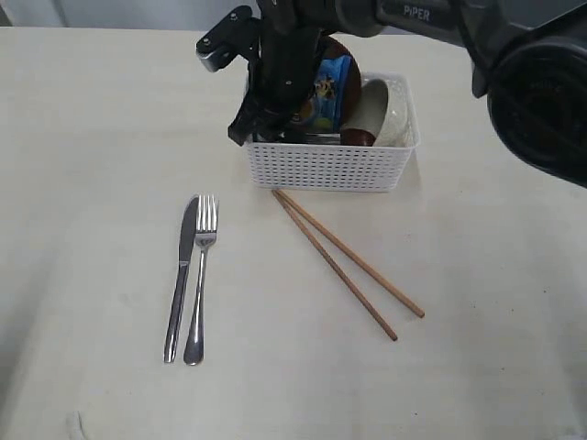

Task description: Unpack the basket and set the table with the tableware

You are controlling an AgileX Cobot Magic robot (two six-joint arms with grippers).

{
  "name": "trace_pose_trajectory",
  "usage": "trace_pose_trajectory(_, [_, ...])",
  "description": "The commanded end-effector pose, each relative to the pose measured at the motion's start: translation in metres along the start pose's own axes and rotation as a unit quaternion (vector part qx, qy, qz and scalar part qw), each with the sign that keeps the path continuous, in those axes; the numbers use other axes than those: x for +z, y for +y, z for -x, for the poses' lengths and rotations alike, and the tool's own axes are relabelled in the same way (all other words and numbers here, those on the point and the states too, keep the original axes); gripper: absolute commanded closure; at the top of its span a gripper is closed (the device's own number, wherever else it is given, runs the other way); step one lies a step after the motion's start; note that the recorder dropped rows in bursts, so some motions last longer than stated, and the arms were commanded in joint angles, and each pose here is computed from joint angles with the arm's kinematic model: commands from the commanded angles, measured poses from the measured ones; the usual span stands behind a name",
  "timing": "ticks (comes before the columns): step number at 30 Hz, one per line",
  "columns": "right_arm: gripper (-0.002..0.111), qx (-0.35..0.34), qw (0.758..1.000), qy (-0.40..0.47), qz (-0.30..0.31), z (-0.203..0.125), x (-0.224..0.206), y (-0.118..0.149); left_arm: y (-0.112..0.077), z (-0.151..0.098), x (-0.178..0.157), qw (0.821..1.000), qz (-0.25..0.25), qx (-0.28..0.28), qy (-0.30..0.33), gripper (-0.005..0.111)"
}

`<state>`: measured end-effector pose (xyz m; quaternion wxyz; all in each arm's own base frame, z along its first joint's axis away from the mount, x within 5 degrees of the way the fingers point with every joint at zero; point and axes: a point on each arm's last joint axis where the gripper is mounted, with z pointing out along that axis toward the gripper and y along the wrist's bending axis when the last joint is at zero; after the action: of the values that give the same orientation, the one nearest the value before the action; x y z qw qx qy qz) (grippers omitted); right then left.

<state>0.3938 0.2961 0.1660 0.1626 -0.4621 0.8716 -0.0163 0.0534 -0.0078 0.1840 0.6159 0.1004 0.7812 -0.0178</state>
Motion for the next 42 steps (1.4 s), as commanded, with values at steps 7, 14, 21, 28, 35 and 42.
trace_pose_trajectory(7, [0.109, -0.013, 1.0, 0.014, -0.014, -0.004, 0.0, -0.005, 0.0, 0.0, 0.0, 1.0, 0.001, -0.001, -0.004, 0.107])
trace_pose_trajectory(14, [0.109, -0.033, 0.997, 0.032, -0.062, -0.007, -0.012, -0.015, 0.0, 0.0, 0.0, 1.0, 0.001, -0.001, -0.004, 0.107])
trace_pose_trajectory(21, [0.109, -0.032, 0.996, 0.024, -0.074, -0.006, -0.035, -0.02, 0.0, 0.0, 0.0, 1.0, 0.001, -0.001, -0.004, 0.107])
trace_pose_trajectory(28, [0.094, -0.028, 0.999, 0.015, 0.024, -0.007, -0.037, -0.009, 0.0, 0.0, 0.0, 1.0, 0.001, -0.001, -0.004, 0.107])
trace_pose_trajectory(35, [0.064, 0.003, 0.997, 0.041, 0.062, -0.02, -0.019, -0.022, 0.0, 0.0, 0.0, 1.0, 0.001, -0.001, -0.004, 0.107])
trace_pose_trajectory(42, [0.056, 0.001, 0.988, 0.037, 0.151, -0.031, -0.004, -0.031, 0.0, 0.0, 0.0, 1.0, 0.001, -0.001, -0.004, 0.107])
